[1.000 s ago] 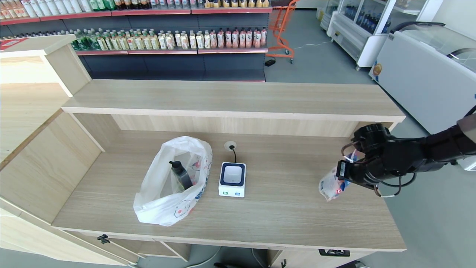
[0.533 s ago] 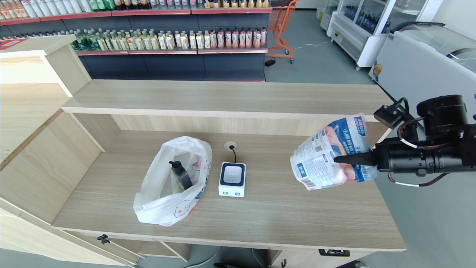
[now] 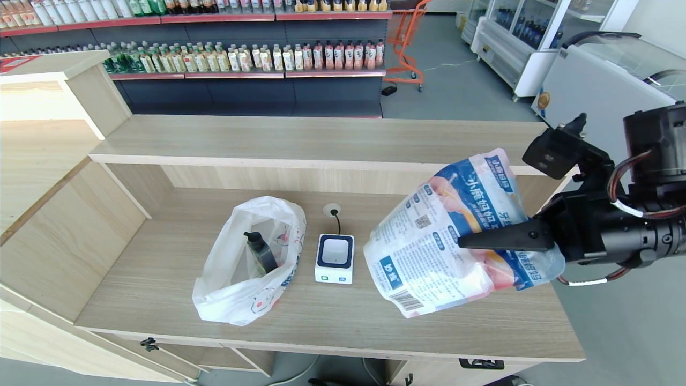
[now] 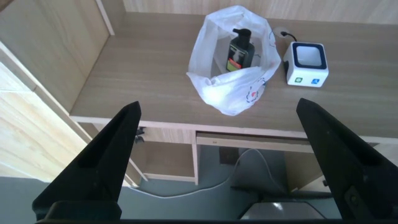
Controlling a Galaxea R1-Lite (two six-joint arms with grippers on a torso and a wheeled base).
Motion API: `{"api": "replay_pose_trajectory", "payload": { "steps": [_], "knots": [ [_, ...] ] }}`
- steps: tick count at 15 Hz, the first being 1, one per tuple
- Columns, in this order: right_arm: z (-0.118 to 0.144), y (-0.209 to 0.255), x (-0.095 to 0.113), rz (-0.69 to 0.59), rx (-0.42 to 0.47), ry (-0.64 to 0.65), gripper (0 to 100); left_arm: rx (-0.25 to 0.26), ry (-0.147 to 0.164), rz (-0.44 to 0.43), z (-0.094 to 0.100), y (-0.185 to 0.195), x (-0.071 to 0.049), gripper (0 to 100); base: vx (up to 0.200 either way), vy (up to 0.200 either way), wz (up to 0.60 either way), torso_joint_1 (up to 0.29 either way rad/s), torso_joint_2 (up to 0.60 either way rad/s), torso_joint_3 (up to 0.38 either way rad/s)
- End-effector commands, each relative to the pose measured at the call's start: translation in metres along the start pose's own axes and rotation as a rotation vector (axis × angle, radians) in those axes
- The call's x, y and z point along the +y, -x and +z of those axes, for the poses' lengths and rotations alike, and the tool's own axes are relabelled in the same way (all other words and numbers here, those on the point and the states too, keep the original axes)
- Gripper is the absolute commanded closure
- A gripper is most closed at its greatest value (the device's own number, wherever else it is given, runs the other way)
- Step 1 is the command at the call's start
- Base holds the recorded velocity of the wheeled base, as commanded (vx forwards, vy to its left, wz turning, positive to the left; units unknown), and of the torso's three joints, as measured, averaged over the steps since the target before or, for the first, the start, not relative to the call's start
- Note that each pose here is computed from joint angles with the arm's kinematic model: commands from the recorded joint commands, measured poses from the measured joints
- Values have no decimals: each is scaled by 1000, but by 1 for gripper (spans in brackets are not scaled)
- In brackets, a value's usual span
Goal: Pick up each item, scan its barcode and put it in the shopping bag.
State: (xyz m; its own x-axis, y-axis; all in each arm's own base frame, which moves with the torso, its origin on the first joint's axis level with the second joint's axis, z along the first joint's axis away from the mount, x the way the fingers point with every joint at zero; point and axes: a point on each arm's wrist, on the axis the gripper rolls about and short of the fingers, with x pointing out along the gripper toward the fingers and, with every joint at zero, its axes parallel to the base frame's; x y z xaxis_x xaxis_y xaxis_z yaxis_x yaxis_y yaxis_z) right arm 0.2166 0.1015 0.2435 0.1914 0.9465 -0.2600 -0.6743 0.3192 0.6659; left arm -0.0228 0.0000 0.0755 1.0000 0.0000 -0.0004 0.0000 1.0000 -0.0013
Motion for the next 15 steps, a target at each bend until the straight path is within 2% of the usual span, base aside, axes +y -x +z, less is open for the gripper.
{"api": "replay_pose_trajectory", "payload": {
  "steps": [1,7,15],
  "knots": [
    [-2,0,11,27,6,2,100,0,0,0,0,0,0,0,0,0,0,0,0,0],
    [-3,-5,19,57,24,-4,100,0,0,0,0,0,0,0,0,0,0,0,0,0],
    [-1,7,37,106,-7,-108,100,0,0,0,0,0,0,0,0,0,0,0,0,0]
  ]
}}
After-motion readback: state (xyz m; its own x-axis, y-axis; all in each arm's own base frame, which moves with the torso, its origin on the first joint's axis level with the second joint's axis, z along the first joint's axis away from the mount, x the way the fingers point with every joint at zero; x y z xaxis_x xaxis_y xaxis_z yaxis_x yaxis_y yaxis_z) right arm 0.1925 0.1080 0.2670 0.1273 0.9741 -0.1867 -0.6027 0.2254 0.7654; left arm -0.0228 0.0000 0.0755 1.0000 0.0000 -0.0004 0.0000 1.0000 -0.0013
